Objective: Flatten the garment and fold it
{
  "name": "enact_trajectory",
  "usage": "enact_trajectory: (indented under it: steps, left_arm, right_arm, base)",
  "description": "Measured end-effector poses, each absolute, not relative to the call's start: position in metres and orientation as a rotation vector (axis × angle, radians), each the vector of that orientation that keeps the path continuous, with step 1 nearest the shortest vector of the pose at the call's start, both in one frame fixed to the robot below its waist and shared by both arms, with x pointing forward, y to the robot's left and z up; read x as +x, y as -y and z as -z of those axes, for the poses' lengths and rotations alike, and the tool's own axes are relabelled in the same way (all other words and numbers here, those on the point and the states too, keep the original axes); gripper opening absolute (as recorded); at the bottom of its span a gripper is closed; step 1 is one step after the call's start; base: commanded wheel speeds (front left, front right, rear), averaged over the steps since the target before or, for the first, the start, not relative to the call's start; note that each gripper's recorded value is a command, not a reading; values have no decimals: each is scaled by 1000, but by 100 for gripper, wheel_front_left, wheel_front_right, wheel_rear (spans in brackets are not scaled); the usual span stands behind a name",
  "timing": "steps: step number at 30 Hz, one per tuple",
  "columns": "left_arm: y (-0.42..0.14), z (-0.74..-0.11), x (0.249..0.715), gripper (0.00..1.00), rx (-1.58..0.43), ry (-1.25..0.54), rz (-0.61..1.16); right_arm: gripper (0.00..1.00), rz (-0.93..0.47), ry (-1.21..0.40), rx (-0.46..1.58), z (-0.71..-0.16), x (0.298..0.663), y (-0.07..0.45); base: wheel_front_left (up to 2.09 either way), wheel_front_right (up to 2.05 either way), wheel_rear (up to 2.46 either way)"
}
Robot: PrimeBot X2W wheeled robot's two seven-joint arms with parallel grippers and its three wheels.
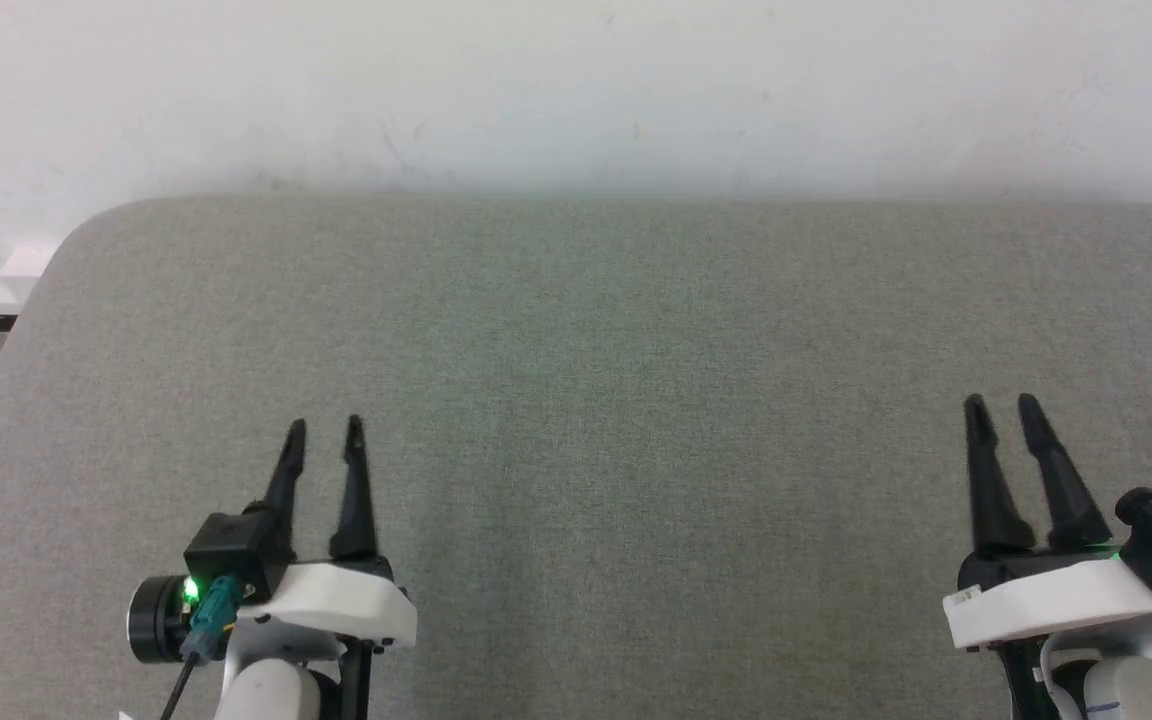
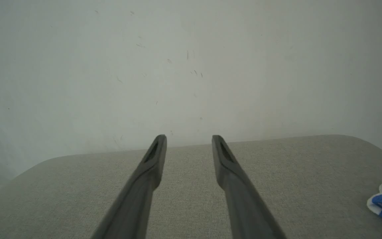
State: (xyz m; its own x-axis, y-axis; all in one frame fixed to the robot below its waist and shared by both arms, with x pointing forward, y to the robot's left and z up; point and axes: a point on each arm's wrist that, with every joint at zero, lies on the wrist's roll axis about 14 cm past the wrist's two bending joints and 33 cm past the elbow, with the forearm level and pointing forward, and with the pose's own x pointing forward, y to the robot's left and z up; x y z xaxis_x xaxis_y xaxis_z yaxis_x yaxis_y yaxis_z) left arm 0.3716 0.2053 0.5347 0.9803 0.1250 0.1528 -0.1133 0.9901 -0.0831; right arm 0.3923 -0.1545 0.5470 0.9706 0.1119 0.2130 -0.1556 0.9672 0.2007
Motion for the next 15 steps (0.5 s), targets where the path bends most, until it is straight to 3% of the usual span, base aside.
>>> enact_trajectory:
  steps: [15]
  left_arm:
    - [-203,-535,374,0,-73,149,-111]
  right_arm:
    - [0,-134,188,204,-546,391,156]
  base:
    - [0,0,0]
